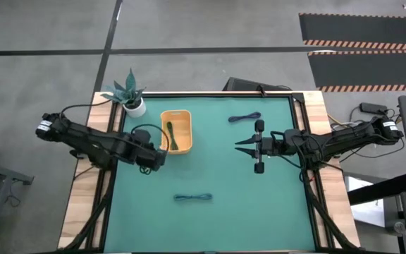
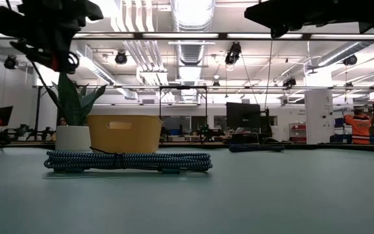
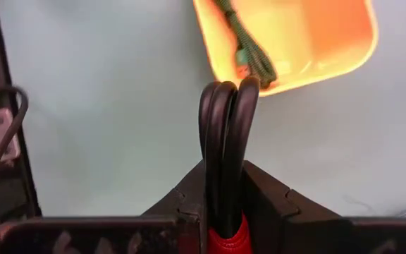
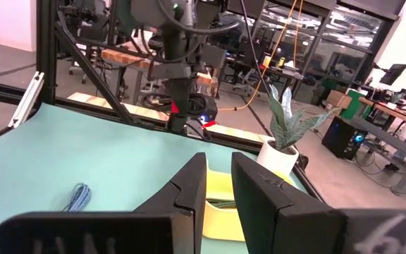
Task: Pick and place USB-C Cables
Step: Put the black USB cable into the yellow bin
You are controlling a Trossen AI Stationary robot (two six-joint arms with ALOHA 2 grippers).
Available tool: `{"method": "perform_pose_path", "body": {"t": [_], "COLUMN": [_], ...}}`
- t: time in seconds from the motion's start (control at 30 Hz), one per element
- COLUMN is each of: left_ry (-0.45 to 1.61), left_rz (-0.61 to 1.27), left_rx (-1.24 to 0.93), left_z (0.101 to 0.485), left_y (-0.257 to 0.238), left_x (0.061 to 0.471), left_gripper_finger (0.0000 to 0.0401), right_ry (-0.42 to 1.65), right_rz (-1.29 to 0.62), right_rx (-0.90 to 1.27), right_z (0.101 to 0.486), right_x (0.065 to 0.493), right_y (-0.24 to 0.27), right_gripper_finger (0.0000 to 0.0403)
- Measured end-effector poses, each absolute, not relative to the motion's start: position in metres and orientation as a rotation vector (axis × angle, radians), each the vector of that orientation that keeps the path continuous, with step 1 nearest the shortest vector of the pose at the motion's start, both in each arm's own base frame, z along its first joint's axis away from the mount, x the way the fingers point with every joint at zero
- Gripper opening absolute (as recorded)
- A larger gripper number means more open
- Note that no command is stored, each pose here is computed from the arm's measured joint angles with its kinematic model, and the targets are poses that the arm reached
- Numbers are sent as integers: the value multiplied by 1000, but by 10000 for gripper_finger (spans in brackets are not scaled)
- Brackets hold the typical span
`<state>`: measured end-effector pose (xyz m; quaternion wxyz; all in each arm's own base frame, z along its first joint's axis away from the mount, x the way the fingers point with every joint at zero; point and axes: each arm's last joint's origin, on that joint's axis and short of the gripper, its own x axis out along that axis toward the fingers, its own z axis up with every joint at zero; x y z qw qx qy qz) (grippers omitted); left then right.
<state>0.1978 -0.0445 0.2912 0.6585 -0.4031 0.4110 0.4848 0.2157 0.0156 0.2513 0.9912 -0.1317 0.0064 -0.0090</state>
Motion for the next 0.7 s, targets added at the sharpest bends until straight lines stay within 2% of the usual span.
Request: {"method": "perform_pose_path", "body": {"t": [0.17, 0.37, 0.7], "left_ry": [922, 972, 1203], "left_rz": [1042, 943, 638], "left_rx": [-863, -706, -204], "left_z": [296, 299, 299], "left_y": [-34, -22, -13], "left_x": [205, 226, 268], "left_gripper_finger": [49, 49, 49], "right_ry": [14, 22, 43], "right_rz": [-18, -16, -12], "right_rx": [-265, -267, -238], "right_z": [251, 254, 261], "right_x": [215, 210, 194], "right_y": [16, 15, 14], "right_gripper_finger": [59, 59, 59]}}
